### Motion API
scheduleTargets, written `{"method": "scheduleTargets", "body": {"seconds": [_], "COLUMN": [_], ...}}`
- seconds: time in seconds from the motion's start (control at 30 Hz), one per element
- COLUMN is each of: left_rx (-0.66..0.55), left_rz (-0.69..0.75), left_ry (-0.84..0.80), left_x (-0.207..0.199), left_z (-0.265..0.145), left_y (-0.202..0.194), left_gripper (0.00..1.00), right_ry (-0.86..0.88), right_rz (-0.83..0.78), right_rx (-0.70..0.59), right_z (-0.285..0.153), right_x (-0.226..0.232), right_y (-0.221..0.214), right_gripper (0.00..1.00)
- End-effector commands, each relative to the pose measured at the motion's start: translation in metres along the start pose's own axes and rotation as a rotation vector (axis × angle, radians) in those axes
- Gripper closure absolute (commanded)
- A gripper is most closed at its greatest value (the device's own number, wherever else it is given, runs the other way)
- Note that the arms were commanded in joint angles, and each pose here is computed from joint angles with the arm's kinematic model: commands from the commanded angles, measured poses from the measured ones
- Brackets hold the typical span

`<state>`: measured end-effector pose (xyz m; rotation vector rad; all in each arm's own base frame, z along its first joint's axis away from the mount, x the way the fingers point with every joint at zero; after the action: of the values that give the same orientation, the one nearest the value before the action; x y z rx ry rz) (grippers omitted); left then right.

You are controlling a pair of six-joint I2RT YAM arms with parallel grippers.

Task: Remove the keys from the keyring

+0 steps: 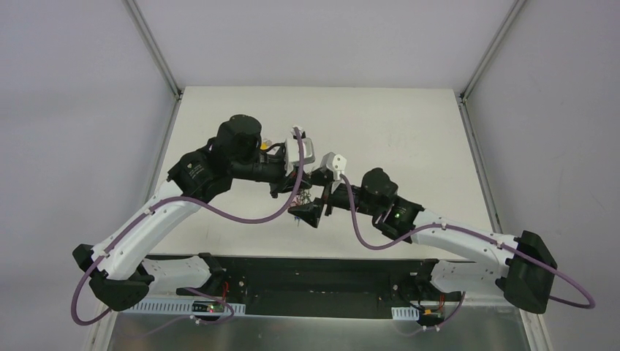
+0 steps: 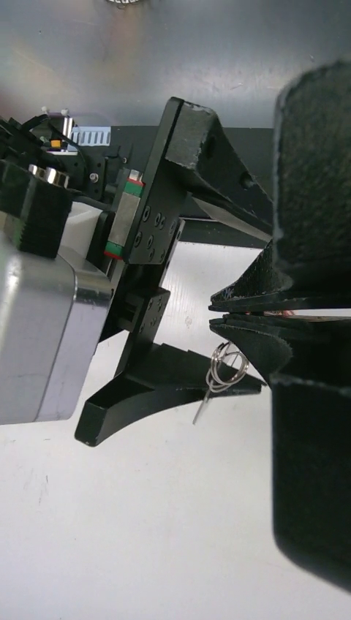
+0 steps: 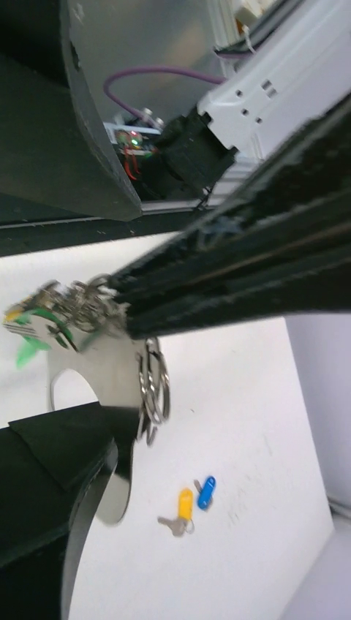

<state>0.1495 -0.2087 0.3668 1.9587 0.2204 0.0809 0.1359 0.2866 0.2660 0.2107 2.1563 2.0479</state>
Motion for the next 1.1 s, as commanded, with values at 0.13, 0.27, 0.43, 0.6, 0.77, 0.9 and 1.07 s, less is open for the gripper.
{"method": "scheduleTargets", "body": {"seconds": [0.13,0.27,0.43,0.6,0.77,0.9,1.07], "left_rx": [-0.122,-0.137,-0.146,-0.156,-0.158,-0.207,-0.293], "left_rz": [-0.056,-0.068,-0.096,-0.142,-0.225,-0.303,-0.318], "left_ry": [-0.010,0.017,0.125,0.180,0.256,0.294,0.171], "left_x": [-0.007,-0.007,0.001,0.005,0.012,0.016,0.005], "left_z": [-0.006,-0.009,-0.014,-0.014,-0.011,-0.018,-0.020], "left_y": [0.026,0.028,0.030,0.030,0.023,0.019,0.010], "left_gripper": [1.00,1.00,1.00,1.00,0.53,0.38,0.34], "right_ry": [-0.182,-0.142,-0.082,-0.066,-0.030,-0.034,-0.044], "right_rz": [-0.090,-0.100,-0.100,-0.083,-0.054,-0.029,-0.017], "right_rx": [-0.188,-0.131,-0.083,-0.074,-0.050,-0.034,-0.074], "right_z": [0.009,0.004,-0.013,-0.030,-0.044,-0.055,-0.069], "right_x": [-0.014,-0.009,0.001,0.009,0.017,0.021,0.024], "right_y": [0.036,0.033,0.023,0.022,0.026,0.031,0.036], "right_gripper": [0.08,0.41,0.73,1.00,1.00,1.00,1.00]}}
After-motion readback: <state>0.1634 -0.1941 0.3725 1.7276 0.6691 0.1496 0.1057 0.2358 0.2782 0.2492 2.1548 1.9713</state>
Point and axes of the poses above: each gripper's point midway between its finger pads, its own z axis out along the fingers, its own x axis along the line the jaws close on, y = z × x, the point moved 8 cm from there along -z, back along the fingers, and after that the axes turned 7 degrees about -z, right-handed, at the moved point
